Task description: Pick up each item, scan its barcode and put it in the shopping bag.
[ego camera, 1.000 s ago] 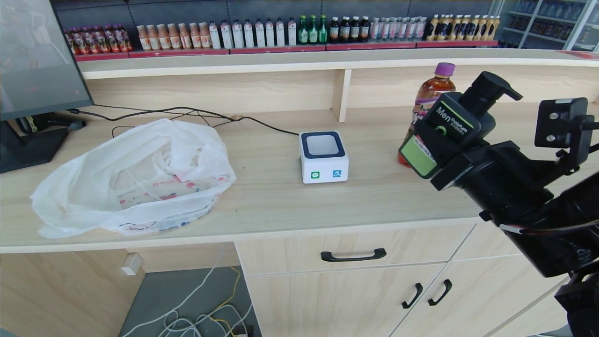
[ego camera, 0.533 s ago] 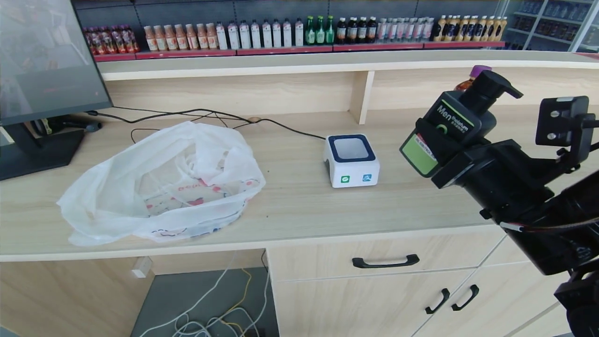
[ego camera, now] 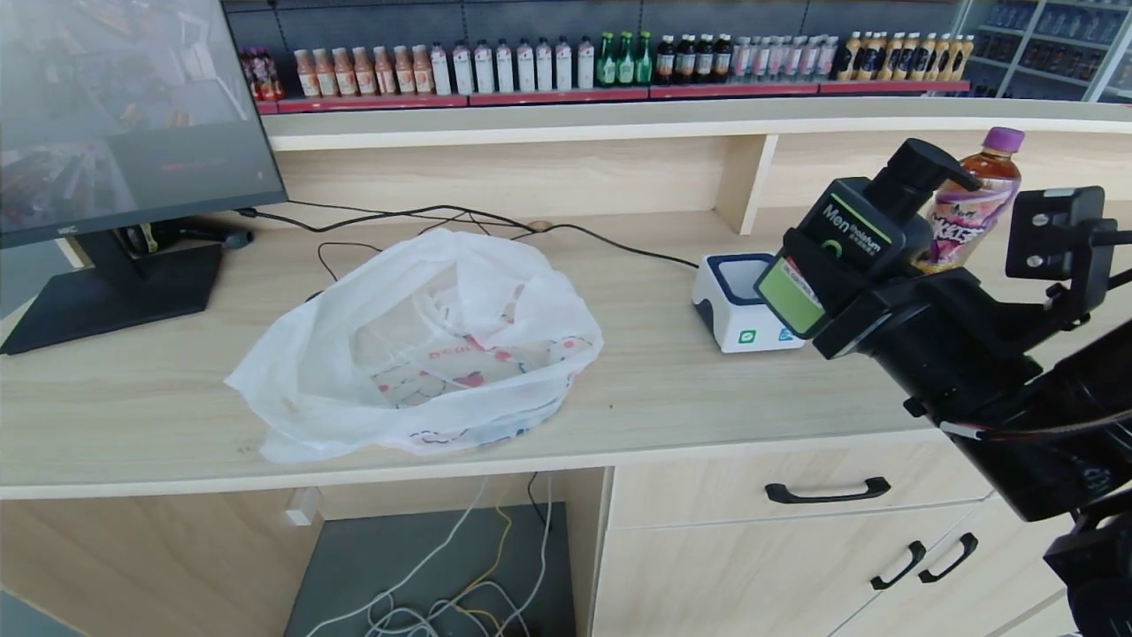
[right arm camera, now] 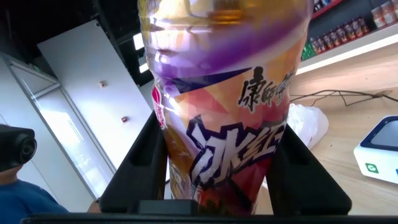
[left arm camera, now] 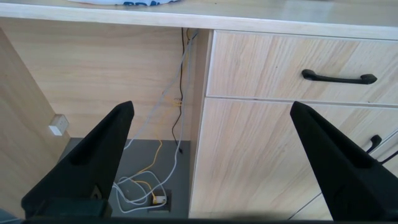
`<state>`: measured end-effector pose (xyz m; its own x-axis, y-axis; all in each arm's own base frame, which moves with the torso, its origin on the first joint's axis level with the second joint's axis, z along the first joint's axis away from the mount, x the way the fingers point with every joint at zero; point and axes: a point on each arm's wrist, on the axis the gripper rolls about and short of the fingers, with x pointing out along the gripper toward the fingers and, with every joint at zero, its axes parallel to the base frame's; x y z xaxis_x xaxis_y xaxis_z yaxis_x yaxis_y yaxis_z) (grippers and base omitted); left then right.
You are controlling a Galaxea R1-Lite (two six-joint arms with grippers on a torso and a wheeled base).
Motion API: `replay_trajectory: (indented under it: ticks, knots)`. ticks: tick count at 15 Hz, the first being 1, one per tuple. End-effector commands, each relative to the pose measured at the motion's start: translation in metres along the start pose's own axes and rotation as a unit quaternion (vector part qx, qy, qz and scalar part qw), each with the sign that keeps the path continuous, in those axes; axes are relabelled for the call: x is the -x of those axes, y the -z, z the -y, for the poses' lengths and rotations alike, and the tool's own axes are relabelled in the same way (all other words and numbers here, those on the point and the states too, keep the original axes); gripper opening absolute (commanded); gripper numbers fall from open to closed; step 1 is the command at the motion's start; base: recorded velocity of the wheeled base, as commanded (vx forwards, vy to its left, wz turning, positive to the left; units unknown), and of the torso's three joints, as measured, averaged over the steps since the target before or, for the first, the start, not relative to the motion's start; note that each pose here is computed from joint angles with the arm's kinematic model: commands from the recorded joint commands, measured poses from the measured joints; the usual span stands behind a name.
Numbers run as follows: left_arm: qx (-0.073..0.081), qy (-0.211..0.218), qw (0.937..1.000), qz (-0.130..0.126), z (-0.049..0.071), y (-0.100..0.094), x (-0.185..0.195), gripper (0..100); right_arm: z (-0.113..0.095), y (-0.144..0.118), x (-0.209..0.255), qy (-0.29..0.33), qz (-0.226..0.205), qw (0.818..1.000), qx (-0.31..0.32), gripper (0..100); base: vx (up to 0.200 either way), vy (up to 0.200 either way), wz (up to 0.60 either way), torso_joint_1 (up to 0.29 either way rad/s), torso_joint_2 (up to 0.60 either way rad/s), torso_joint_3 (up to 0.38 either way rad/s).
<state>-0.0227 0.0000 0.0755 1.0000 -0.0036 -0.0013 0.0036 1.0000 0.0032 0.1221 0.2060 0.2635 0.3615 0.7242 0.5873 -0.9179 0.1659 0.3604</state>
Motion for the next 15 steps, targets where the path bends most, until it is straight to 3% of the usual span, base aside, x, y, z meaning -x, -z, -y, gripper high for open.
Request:
replay_trajectory:
  ticks: [1, 10, 15]
  knots:
    - [0.0, 0.0, 1.0, 0.0, 0.0, 0.0, 0.0, 100, -0.0022, -0.003, 0.0029, -0.003, 0.002, 1.0, 0.0, 0, 0.0, 0.0, 0.0, 0.0, 0.0, 0.0]
    - [0.0, 0.0, 1.0, 0.0, 0.0, 0.0, 0.0, 100, 0.0001, 0.0006, 0.0007, 0.001, -0.002, 1.0, -0.001, 0, 0.0, 0.0, 0.0, 0.0, 0.0, 0.0]
    - [0.0, 0.0, 1.0, 0.0, 0.0, 0.0, 0.0, 100, 0.0007, 0.0009, 0.002, 0.006, -0.002, 1.0, 0.027, 0, 0.0, 0.0, 0.0, 0.0, 0.0, 0.0]
